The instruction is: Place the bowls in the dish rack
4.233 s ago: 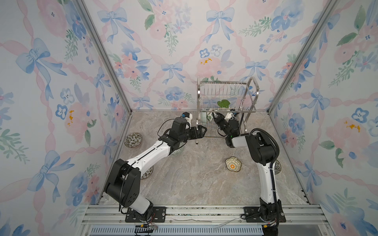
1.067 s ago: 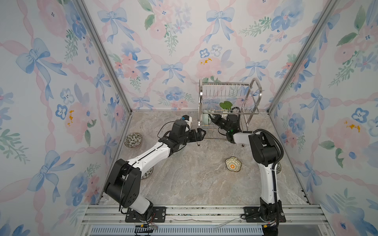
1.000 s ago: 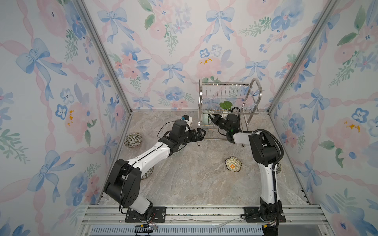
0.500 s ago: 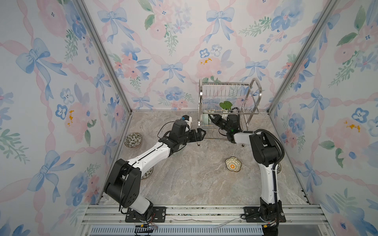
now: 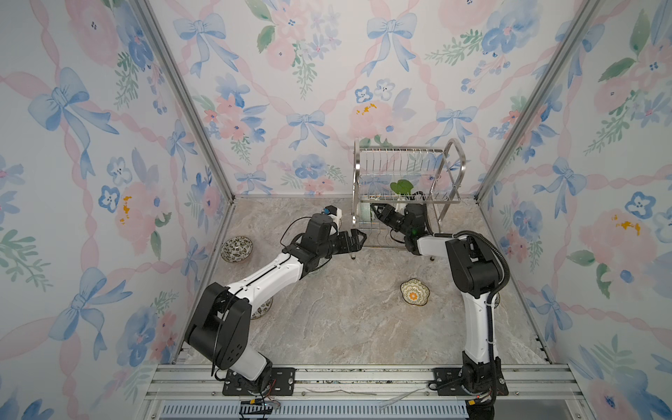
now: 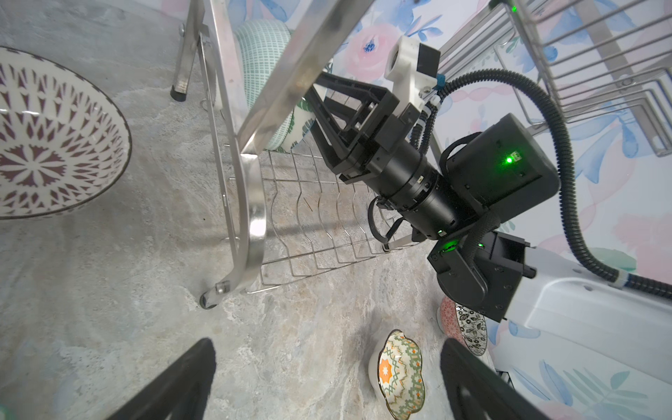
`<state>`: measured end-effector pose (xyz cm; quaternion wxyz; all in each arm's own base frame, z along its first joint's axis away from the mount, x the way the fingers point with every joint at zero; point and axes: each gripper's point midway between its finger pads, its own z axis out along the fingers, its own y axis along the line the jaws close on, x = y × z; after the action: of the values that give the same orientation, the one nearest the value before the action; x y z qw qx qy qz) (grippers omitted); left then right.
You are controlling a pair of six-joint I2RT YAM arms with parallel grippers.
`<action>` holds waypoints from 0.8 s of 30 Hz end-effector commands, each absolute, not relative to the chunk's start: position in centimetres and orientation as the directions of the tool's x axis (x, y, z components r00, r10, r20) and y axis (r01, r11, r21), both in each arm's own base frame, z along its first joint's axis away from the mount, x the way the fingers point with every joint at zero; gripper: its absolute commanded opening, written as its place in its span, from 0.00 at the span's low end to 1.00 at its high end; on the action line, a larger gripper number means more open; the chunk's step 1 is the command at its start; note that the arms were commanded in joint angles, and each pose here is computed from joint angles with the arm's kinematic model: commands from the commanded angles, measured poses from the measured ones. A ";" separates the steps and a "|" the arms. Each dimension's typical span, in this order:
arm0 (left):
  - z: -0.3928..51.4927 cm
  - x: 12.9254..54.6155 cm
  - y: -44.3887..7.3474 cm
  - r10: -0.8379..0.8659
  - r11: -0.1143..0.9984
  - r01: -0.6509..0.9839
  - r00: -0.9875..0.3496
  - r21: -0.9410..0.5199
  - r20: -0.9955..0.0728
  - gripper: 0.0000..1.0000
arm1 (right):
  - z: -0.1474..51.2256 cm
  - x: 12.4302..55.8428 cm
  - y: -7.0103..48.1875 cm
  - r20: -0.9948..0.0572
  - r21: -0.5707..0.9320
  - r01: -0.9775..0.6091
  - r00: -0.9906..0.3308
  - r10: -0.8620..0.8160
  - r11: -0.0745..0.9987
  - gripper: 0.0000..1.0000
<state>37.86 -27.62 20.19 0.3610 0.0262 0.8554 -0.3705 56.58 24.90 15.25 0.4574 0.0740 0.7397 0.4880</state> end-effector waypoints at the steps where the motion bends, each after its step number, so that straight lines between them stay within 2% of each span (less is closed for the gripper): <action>1: 21.3 37.4 -27.7 -0.231 0.711 0.332 -0.723 -0.620 -0.651 0.98 | 17.6 55.9 24.7 -0.642 0.763 -0.388 -0.546 0.538 0.517 0.42; 24: 21.2 37.2 -27.6 -0.227 0.717 0.329 -0.723 -0.615 -0.652 0.98 | 17.1 55.5 23.7 -0.646 0.759 -0.365 -0.522 0.556 0.539 0.42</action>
<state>37.66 -27.85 20.22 0.3601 0.0289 0.8552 -0.3716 55.62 24.60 14.51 0.4518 0.0711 0.7473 0.4821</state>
